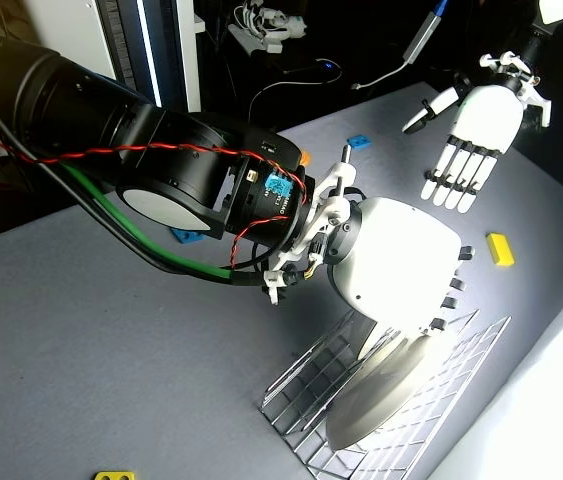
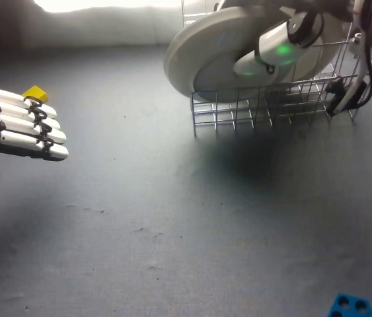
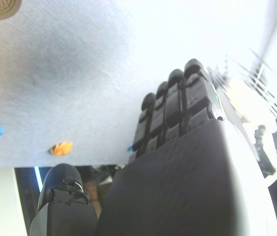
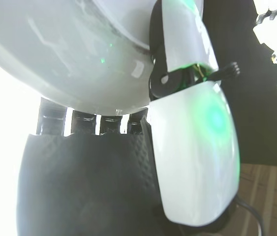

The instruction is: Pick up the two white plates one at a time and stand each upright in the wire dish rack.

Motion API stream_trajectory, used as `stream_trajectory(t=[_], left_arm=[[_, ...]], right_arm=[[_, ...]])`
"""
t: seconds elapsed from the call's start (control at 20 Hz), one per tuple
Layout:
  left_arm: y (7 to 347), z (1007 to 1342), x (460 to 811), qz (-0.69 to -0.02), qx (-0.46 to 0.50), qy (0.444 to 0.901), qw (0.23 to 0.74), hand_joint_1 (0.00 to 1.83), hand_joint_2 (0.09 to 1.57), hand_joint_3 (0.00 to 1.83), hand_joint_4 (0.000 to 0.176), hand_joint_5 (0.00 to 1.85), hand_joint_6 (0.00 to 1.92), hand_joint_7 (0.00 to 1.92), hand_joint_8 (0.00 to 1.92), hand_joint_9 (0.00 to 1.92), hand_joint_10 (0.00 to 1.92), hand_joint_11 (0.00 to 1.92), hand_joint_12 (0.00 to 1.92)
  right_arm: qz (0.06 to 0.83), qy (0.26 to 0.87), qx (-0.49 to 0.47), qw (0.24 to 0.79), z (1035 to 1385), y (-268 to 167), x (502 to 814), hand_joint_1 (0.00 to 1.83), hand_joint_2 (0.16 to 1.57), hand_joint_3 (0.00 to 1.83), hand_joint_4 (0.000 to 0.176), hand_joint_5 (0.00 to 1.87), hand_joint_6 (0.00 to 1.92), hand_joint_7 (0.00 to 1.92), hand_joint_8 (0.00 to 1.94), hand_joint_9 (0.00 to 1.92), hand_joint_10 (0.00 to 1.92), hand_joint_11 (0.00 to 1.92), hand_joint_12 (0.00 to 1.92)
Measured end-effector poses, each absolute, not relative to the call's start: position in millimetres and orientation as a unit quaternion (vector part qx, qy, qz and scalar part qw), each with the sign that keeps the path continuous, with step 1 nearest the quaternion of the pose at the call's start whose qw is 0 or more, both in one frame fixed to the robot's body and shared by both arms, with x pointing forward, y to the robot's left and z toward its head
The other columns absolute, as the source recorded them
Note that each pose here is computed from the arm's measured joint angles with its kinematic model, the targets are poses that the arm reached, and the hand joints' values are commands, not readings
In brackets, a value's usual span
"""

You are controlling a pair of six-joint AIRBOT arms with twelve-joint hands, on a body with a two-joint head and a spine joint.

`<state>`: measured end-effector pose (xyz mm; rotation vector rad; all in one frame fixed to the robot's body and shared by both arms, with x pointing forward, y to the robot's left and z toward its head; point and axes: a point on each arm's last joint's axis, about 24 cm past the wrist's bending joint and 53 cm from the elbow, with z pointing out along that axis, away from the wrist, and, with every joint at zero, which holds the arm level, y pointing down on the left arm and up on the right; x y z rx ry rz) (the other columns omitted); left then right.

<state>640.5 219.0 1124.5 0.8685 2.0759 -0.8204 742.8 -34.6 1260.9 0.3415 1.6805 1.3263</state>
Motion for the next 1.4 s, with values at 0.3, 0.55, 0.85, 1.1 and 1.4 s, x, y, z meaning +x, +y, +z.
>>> stream_trajectory(t=[0.3,0.55,0.85,1.1,1.4], left_arm=[[219.0,1124.6,640.6,-0.319,0.338,0.807,0.365,0.0,1.05,0.0,0.0,0.03,0.0,0.0,0.0,0.0,0.0,0.0,0.0],[219.0,1124.6,640.6,-0.319,0.338,0.807,0.365,0.0,1.04,0.0,0.0,0.03,0.01,0.0,0.0,0.0,0.0,0.0,0.0],[219.3,1124.2,640.5,-0.318,0.338,0.807,0.364,0.0,1.05,0.0,0.0,0.02,0.0,0.0,0.0,0.0,0.0,0.0,0.0],[218.8,1124.1,640.2,-0.319,0.339,0.807,0.364,0.0,1.05,0.0,0.0,0.04,0.01,0.0,0.0,0.0,0.0,0.0,0.0],[218.6,1124.1,639.9,-0.319,0.339,0.807,0.364,0.0,1.06,0.0,0.0,0.04,0.01,0.0,0.0,0.0,0.0,0.0,0.0]], right_arm=[[0.534,0.689,0.109,0.477,1257.2,-19.0,741.4,1.22,1.12,0.0,0.022,0.98,1.0,0.99,0.96,0.93,0.51,0.66,1.11],[0.533,0.684,0.091,0.49,1257.7,-12.5,740.3,1.09,1.03,0.0,0.0,0.72,0.01,0.8,0.0,0.76,0.03,0.2,1.22],[0.537,0.678,0.091,0.494,1259.3,-11.7,740.1,1.13,0.98,0.0,0.0,0.74,0.0,0.78,0.0,0.75,0.01,0.21,1.22],[0.534,0.679,0.085,0.497,1259.4,-11.3,739.6,1.06,1.02,0.0,0.0,0.59,0.0,0.64,0.0,0.61,0.0,0.06,1.24],[0.533,0.674,0.085,0.505,1274.1,-18.4,742.8,0.99,1.04,0.0,0.0,0.43,0.0,0.44,0.0,0.4,0.0,0.0,1.09]])
